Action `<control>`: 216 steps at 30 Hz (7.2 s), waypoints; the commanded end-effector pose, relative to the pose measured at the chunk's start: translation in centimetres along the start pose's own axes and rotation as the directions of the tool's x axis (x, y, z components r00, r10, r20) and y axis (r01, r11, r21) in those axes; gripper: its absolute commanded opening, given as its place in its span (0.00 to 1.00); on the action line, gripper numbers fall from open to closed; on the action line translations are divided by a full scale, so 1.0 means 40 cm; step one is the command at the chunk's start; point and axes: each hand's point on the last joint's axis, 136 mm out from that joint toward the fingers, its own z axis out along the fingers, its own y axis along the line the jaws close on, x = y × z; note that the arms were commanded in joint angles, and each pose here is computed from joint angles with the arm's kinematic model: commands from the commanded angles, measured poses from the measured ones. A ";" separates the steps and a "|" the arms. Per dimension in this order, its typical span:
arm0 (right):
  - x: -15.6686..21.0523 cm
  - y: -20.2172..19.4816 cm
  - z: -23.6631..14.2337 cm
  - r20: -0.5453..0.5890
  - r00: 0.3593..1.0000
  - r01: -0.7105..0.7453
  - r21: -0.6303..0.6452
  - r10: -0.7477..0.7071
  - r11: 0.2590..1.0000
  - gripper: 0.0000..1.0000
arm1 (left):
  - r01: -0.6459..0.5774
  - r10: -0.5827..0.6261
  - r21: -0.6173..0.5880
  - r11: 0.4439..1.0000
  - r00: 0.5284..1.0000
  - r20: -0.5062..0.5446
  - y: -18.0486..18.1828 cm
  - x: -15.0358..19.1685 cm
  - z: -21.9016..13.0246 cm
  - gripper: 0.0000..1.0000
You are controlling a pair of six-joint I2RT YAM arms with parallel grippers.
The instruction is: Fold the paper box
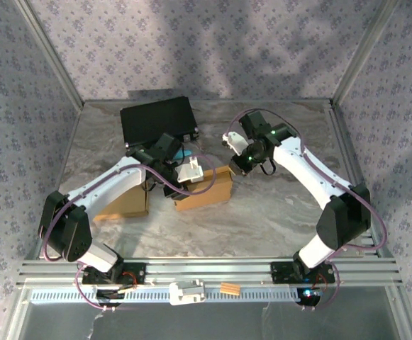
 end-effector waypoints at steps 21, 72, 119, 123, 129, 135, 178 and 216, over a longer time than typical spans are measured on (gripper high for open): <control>-0.015 0.012 -0.009 0.047 0.914 -0.405 0.055 0.403 0.913 0.00 | 0.093 -0.093 -0.019 0.995 0.995 0.029 0.022 -0.029 0.005 0.39; 0.012 -0.005 0.018 0.066 0.860 -0.511 0.132 0.506 0.850 0.00 | 0.599 -0.536 -0.158 0.785 0.785 0.312 0.070 0.037 -0.241 0.46; -0.013 -0.005 0.032 0.026 0.846 -0.533 0.070 0.533 0.843 0.00 | 0.468 -0.451 -0.067 0.881 0.874 0.183 0.109 0.021 -0.142 0.11; -0.014 -0.006 0.034 0.028 0.839 -0.544 0.077 0.543 0.836 0.00 | 0.477 -0.458 -0.076 0.875 0.870 0.183 0.101 0.011 -0.132 0.09; -0.019 -0.011 0.030 0.032 0.829 -0.559 0.081 0.558 0.825 0.00 | 0.471 -0.451 -0.106 0.876 0.876 0.169 0.088 0.015 -0.127 0.16; -0.016 -0.011 0.035 0.023 0.828 -0.561 0.080 0.561 0.824 0.00 | 0.462 -0.443 -0.139 0.876 0.884 0.152 0.089 0.042 -0.128 0.18; -0.021 -0.019 0.032 0.027 0.819 -0.573 0.076 0.572 0.816 0.00 | 0.487 -0.472 -0.134 0.863 0.872 0.129 0.071 0.060 -0.128 0.07; -0.043 -0.006 0.024 -0.022 0.797 -0.604 -0.005 0.604 0.797 0.00 | 0.889 -0.894 0.093 0.448 0.445 0.044 0.093 -0.042 -0.154 0.00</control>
